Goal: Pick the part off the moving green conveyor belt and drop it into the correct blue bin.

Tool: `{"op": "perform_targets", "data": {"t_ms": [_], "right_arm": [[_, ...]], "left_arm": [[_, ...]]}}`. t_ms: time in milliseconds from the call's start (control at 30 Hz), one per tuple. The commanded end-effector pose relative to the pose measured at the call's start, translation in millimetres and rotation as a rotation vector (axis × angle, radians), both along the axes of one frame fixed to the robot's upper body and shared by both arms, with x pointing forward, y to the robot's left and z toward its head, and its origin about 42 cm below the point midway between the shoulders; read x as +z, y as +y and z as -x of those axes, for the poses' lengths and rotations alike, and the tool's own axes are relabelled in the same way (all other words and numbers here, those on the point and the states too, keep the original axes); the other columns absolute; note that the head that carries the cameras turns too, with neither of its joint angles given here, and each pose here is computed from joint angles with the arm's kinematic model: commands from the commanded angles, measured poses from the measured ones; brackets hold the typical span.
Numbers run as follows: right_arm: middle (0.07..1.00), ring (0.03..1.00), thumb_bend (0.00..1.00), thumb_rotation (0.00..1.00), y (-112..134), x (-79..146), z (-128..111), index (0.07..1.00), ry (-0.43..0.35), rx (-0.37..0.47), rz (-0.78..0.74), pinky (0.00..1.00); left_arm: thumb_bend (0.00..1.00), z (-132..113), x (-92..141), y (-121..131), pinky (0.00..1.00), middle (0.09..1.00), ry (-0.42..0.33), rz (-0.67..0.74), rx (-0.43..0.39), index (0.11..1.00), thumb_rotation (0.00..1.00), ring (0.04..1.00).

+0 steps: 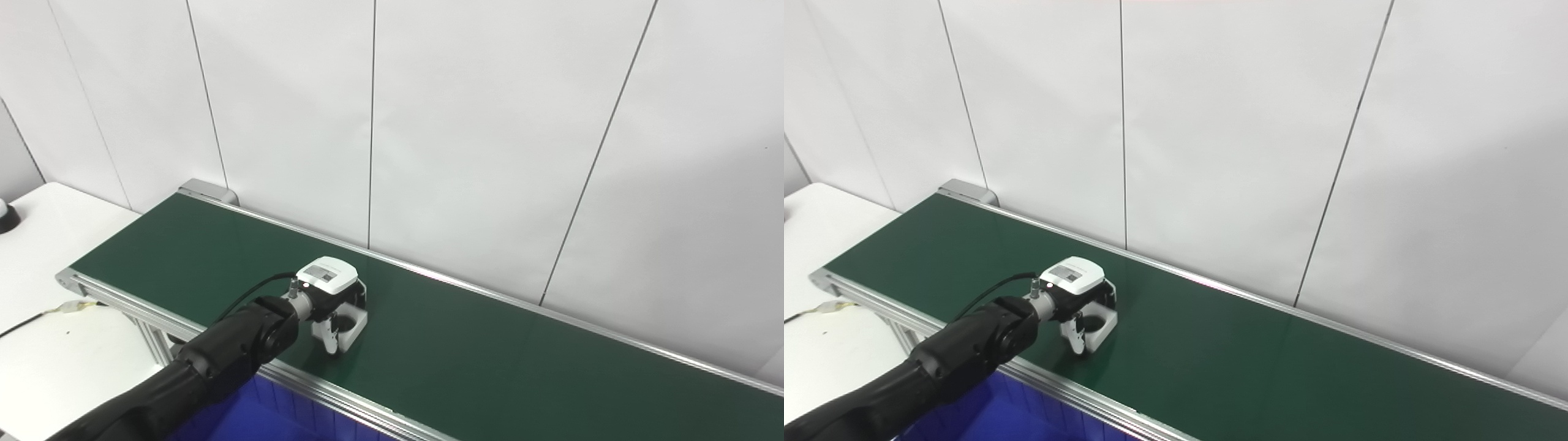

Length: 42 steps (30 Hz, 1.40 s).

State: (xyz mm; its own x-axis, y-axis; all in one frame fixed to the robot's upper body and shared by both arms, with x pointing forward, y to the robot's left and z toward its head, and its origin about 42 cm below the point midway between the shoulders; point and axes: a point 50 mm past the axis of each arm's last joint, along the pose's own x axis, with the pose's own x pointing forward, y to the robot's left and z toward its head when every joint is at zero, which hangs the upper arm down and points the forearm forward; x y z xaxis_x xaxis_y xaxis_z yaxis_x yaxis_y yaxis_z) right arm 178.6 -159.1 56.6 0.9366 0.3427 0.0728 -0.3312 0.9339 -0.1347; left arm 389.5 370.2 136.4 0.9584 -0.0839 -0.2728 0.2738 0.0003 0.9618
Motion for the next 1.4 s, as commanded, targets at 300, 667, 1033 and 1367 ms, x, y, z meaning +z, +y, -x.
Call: {"op": "perform_targets", "data": {"t_ms": [300, 667, 1033, 1367], "right_arm": [[0.898, 0.861, 0.62, 0.59, 3, 10, -4, 0.956, -0.045, 0.002, -0.022, 0.82], [0.894, 0.857, 0.65, 0.6, 0, 12, -3, 0.951, -0.041, -0.001, -0.017, 0.81], [0.887, 0.844, 0.63, 0.56, -2, 14, -4, 0.941, -0.05, 0.002, -0.014, 0.79], [0.877, 0.835, 0.64, 0.5, -7, 19, -6, 0.927, -0.048, 0.002, -0.017, 0.78]], "left_arm": [[0.5, 5, 11, 3, 0.38, 0.478, -0.001, 0.08, -0.004, 0.523, 0.0, 0.406], [0.5, 33, 67, -35, 0.4, 0.489, -0.168, 0.144, -0.135, 0.493, 0.0, 0.435], [0.5, 91, 111, -69, 0.4, 0.496, -0.242, 0.338, -0.215, 0.509, 0.0, 0.413], [0.5, 138, 112, -93, 0.41, 0.486, -0.237, 0.437, -0.226, 0.512, 0.0, 0.412]]}}
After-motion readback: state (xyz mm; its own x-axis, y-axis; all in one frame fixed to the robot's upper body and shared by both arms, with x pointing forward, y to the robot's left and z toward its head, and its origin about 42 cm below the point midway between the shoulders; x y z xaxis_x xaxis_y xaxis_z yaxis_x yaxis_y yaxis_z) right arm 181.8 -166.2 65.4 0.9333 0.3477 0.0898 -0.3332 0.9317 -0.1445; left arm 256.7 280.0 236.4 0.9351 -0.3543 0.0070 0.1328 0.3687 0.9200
